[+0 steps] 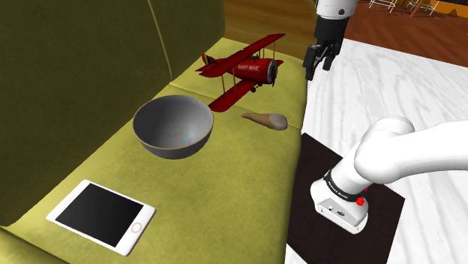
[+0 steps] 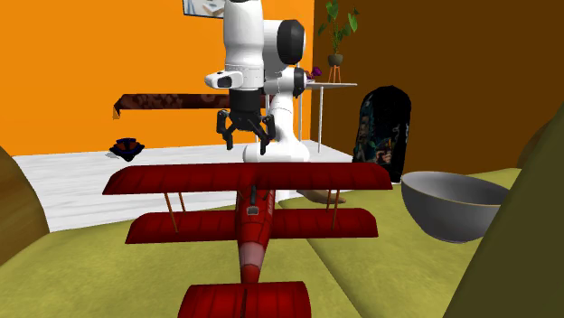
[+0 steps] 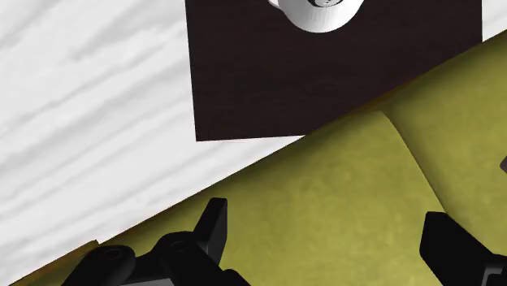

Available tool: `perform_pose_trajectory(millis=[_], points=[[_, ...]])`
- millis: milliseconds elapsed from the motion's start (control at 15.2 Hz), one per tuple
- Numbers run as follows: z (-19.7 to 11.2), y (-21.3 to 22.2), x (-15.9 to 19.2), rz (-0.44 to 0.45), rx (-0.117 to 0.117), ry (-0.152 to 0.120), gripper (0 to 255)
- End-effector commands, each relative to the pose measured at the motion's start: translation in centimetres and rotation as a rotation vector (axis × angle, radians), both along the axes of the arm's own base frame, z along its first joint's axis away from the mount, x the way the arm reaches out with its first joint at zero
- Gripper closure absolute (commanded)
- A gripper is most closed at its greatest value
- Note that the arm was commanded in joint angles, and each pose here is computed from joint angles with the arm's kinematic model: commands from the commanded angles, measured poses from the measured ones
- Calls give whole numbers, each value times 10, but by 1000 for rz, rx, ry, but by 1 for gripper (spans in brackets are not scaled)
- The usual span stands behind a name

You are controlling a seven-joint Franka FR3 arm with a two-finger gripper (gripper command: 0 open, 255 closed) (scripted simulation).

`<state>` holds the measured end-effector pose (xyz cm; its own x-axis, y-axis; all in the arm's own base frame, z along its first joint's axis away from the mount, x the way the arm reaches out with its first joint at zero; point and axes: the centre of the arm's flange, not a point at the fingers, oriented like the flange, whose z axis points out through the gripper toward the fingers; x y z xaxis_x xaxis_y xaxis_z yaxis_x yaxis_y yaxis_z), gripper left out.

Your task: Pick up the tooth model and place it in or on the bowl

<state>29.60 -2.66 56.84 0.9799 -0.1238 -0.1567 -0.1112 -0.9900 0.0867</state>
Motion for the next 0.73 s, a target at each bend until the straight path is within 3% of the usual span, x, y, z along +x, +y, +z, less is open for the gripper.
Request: perform_pose_trajectory(millis=[0,660], points=[[0,0,0,0,0,0,0],[-39,110,3,453,110,-151,0]])
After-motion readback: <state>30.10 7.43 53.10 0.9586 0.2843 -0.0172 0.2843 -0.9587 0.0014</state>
